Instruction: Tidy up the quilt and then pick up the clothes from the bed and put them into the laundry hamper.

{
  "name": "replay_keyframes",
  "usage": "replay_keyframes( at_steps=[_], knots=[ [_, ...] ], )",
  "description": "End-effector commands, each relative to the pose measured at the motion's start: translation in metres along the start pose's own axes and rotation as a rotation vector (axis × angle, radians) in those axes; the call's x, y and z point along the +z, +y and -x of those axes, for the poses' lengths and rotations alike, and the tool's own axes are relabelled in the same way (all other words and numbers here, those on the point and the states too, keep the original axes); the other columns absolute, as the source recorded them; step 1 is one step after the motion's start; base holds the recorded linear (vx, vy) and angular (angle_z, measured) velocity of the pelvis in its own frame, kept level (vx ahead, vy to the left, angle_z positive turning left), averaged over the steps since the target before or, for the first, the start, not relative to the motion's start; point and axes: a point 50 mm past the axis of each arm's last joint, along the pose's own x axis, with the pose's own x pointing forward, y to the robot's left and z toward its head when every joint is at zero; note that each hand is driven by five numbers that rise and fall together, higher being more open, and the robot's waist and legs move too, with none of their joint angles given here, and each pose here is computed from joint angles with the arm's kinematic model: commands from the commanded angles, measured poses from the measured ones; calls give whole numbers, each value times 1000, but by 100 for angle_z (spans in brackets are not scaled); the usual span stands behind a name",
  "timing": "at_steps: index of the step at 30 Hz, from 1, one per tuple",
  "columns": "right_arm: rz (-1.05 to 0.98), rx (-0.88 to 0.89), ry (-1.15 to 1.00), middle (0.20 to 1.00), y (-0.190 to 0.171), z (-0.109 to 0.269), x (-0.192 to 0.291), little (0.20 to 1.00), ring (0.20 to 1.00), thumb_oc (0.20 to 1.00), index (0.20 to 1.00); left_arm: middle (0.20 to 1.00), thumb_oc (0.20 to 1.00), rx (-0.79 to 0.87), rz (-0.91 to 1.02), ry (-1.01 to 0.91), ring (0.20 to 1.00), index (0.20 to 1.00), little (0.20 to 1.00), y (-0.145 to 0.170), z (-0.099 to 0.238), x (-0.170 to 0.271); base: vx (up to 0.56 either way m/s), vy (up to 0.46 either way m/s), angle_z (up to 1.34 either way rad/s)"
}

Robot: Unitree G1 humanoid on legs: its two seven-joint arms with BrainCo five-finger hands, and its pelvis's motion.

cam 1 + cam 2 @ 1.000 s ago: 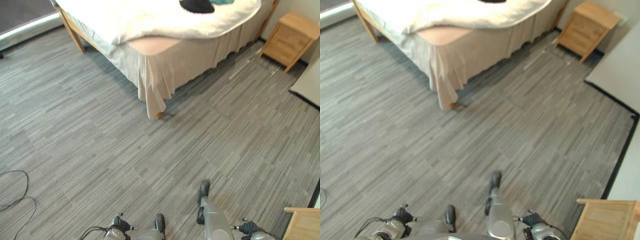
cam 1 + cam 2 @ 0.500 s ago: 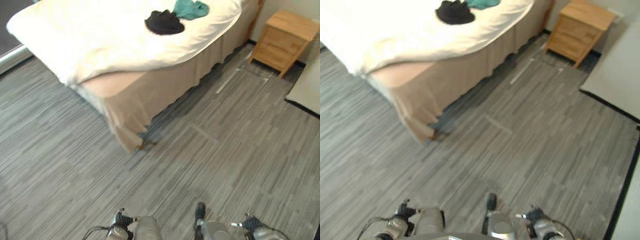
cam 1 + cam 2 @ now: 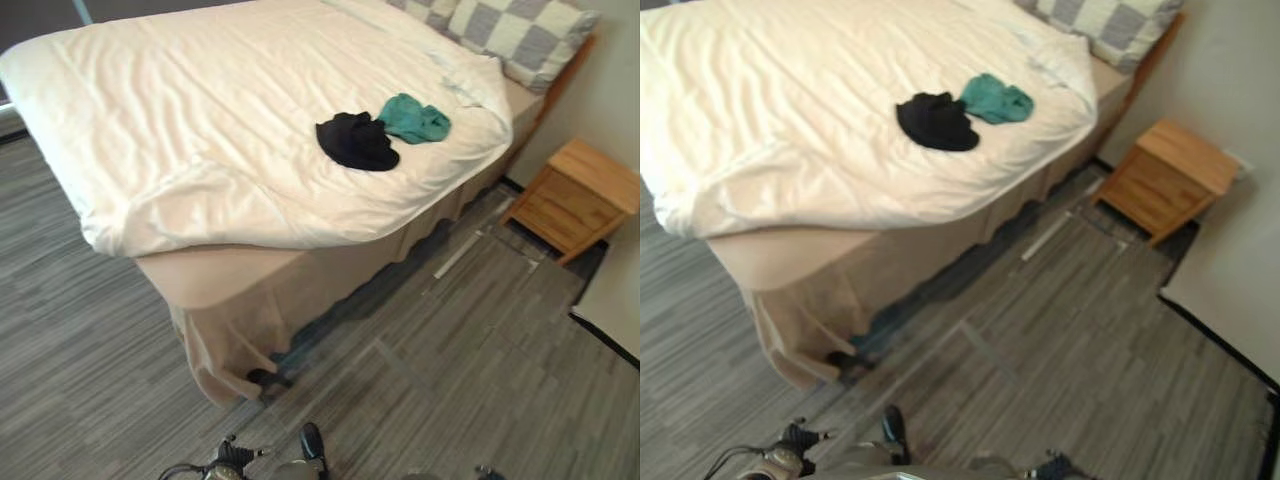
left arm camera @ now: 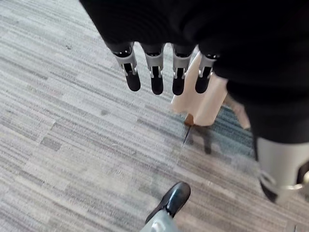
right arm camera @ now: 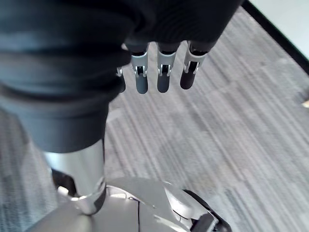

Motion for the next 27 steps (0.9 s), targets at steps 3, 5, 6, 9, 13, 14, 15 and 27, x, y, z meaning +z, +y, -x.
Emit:
replay_keyframes(
  at_steps=[3, 5, 6, 9, 13, 14, 15, 27],
  knots=[
    [11, -11, -74, 1000, -8, -3, 26, 1000, 1000, 1000, 1000, 1000, 1000, 29, -18, -16, 1000, 1000, 1000, 6, 0, -2, 230, -234, 86],
    [-2, -4, -49, 1000, -6, -2, 19, 1000, 1000, 1000, 1000, 1000, 1000, 47, -24, -24, 1000, 1000, 1000, 12, -1, 2, 324, -434, 71],
    [-3, 1, -37, 1000, -5, -2, 16, 1000, 1000, 1000, 1000, 1000, 1000, 49, -29, -19, 1000, 1000, 1000, 14, -1, 0, 272, -367, 106],
    [3, 9, -23, 1000, -2, -2, 12, 1000, 1000, 1000, 1000, 1000, 1000, 55, -13, 1, 1000, 1000, 1000, 14, 0, -7, 242, -311, 112],
    [43, 6, -1, 1000, -5, -1, 3, 1000, 1000, 1000, 1000, 1000, 1000, 48, 49, 54, 1000, 1000, 1000, 6, 3, -24, 235, -299, 39],
    [50, -3, -1, 1000, -9, -1, 2, 1000, 1000, 1000, 1000, 1000, 1000, 48, 75, 61, 1000, 1000, 1000, 5, 3, -26, 252, -382, 45],
    [64, -14, 4, 1000, -13, -1, 0, 1000, 1000, 1000, 1000, 1000, 1000, 69, 117, 50, 1000, 1000, 1000, 7, 3, -23, 173, -358, 51],
    [109, -98, 1, 1000, -32, 3, -23, 1000, 1000, 1000, 1000, 1000, 1000, 608, 411, -638, 1000, 1000, 1000, 153, 47, 93, 58, -121, 42]
  ],
)
